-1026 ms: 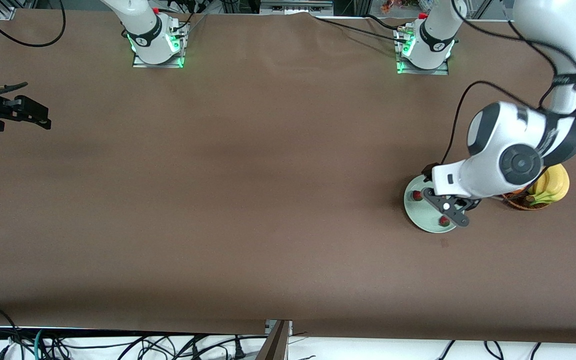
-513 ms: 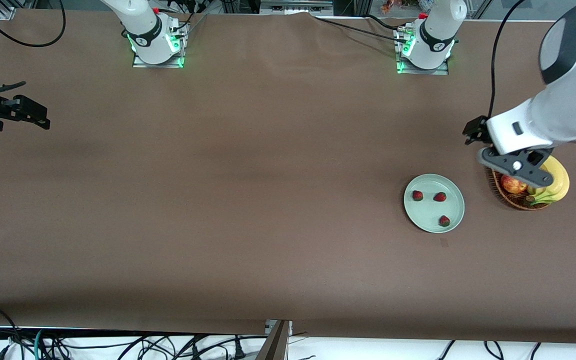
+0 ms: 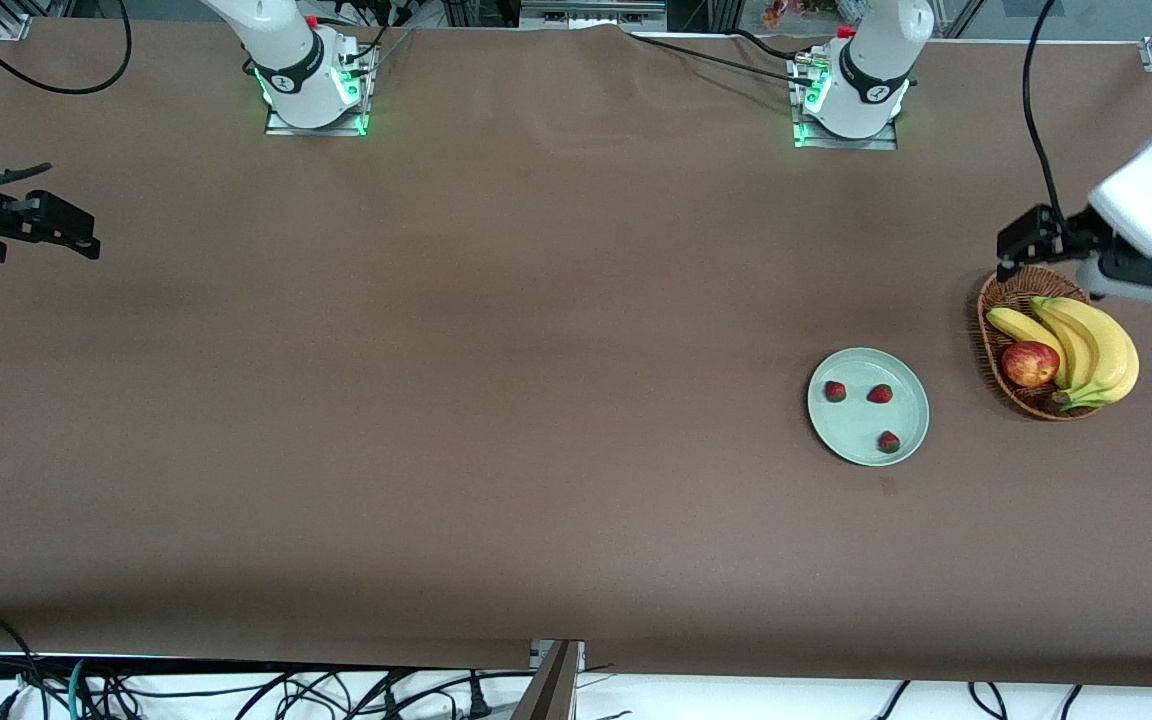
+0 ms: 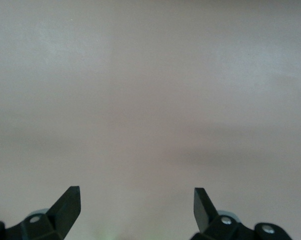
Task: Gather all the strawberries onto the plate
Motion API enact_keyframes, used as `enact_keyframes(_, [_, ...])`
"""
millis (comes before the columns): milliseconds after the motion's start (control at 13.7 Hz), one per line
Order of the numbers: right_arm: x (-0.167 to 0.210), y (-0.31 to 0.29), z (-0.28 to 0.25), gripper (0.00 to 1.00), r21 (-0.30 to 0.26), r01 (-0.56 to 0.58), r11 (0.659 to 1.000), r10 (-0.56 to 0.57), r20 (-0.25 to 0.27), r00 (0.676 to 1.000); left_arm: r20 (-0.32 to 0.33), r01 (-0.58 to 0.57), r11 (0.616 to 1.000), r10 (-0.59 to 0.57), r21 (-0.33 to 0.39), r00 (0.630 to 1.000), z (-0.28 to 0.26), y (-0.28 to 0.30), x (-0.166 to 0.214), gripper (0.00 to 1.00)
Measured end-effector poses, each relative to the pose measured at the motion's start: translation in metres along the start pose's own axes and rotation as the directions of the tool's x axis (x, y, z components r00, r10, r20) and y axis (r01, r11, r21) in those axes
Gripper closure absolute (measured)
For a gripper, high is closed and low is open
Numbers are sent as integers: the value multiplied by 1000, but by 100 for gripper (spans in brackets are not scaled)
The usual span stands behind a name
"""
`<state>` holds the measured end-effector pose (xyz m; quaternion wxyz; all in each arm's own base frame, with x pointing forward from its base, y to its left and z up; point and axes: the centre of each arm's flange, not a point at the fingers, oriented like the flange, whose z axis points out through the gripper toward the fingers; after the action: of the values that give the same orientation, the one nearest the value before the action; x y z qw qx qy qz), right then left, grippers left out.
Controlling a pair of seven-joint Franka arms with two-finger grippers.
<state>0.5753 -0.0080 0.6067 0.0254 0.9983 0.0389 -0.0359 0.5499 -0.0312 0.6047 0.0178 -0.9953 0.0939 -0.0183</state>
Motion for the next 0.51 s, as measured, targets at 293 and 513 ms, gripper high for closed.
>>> enact_keyframes(293, [0,1,0,0,0,-2,1000,2,0,1000,10,35,999,-35,-7,999,3,-13,-12,0])
enact_keyframes(513, [0,1,0,0,0,-2,1000,2,0,1000,59,30,1000,-30,-2,998,16,-11,-12,0])
